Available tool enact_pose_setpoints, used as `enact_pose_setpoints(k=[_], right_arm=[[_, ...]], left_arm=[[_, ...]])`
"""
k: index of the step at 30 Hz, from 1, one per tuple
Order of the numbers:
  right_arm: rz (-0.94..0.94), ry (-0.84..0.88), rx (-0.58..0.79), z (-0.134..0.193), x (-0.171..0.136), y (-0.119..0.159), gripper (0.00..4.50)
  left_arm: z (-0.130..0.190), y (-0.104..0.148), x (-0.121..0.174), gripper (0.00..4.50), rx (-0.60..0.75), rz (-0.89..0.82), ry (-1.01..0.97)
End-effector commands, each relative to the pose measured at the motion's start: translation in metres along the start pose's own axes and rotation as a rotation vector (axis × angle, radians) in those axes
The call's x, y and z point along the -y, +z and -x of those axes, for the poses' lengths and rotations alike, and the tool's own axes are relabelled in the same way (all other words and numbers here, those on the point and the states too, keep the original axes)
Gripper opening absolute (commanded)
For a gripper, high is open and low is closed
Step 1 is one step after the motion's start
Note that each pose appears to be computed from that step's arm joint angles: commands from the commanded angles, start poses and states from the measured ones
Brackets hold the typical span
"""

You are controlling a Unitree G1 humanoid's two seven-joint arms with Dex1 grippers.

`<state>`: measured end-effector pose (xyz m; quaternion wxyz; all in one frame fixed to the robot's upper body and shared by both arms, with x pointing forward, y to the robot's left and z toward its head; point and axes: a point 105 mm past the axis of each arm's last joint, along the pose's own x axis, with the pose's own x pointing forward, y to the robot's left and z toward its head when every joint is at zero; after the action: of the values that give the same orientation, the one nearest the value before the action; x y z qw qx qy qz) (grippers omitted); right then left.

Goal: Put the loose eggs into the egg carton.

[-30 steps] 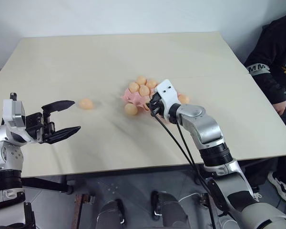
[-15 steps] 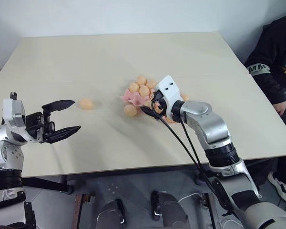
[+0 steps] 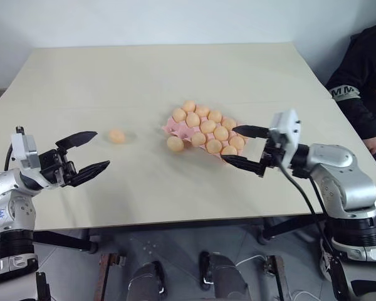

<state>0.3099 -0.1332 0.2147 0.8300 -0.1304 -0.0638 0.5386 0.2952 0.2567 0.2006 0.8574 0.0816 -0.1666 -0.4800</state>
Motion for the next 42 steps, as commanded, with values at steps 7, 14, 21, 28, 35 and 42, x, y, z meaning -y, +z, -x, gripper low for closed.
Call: enact_pose_setpoints(k=[7, 14, 21, 28, 35, 42], right_arm=[[0.051, -0.015, -0.072, 0.085, 0.012, 0.001, 4.46], [0.071, -0.158, -0.111, 0.123, 0.031, -0.001, 4.46], [0.079, -0.185, -0.130, 0.126, 0.031, -0.002, 4.46], [0.096, -0.175, -0.112, 0.114, 0.031, 0.004, 4.46], [0.103, -0.194, -0.098, 0.109, 0.023, 0.005, 4.46], [0.093, -0.227, -0.090, 0.108, 0.014, 0.003, 4.46]], left_arm=[[0.031, 0.015, -0.023, 4.50, -0.075, -0.063, 0.291], [0.051, 0.014, -0.042, 4.50, -0.138, -0.041, 0.458], [0.052, -0.004, -0.051, 4.50, -0.232, 0.003, 0.457], [0.020, -0.016, -0.074, 4.50, -0.289, -0.011, 0.323], [-0.012, -0.026, -0.092, 4.50, -0.313, -0.002, 0.288], [-0.037, -0.042, -0.096, 4.50, -0.363, 0.017, 0.308]])
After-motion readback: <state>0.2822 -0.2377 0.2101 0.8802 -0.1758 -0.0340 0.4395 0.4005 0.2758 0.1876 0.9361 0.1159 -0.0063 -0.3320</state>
